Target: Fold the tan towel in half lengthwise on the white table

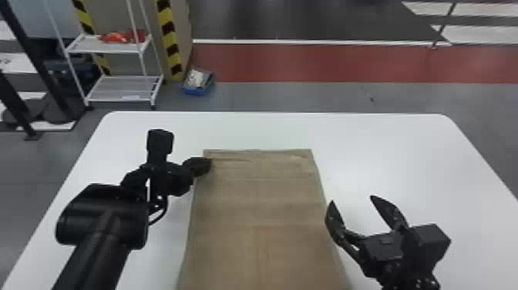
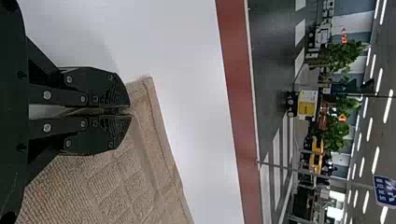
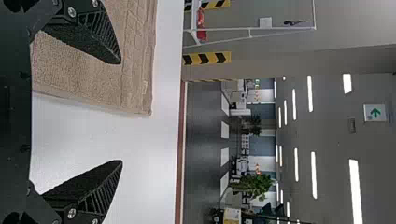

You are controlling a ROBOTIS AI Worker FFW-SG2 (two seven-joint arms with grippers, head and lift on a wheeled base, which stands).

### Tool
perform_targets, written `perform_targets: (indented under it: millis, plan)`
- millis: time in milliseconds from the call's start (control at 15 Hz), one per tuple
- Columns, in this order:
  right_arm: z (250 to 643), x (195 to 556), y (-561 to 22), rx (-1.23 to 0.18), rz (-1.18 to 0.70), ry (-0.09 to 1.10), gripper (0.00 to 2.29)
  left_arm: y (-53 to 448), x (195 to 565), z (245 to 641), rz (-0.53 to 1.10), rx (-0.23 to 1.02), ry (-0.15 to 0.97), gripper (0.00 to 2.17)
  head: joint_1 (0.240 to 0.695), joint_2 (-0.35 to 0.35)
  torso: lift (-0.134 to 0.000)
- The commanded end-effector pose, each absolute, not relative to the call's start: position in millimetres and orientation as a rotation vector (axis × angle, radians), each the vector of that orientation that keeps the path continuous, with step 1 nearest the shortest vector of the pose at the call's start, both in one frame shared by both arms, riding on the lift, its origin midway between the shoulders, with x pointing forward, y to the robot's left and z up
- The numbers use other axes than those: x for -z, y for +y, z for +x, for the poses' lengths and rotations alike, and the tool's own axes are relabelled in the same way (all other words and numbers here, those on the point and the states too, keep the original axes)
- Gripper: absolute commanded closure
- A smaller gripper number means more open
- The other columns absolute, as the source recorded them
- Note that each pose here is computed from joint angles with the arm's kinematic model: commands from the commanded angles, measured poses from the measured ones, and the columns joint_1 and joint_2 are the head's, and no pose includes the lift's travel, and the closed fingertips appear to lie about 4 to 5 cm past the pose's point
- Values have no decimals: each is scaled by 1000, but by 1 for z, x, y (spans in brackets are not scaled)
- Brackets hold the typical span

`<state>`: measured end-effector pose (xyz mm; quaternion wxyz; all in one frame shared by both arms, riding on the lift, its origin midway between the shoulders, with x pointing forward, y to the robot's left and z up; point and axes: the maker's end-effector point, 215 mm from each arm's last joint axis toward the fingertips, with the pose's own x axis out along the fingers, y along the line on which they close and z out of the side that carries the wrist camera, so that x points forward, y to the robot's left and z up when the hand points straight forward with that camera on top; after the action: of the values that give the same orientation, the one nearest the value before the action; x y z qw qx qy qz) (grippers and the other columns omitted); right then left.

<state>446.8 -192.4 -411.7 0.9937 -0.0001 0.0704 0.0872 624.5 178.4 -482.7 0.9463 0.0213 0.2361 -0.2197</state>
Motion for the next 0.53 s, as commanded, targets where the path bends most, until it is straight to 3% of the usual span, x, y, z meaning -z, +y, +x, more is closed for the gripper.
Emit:
perform_targets:
  millis: [0, 467]
  plan:
    - [447, 413, -193, -174, 1, 144, 130, 176, 471, 616, 37, 454, 452, 1075, 695, -14, -98]
    - [448, 415, -193, -173, 0, 147, 130, 166, 411, 554, -12, 477, 362, 1072, 695, -24, -98]
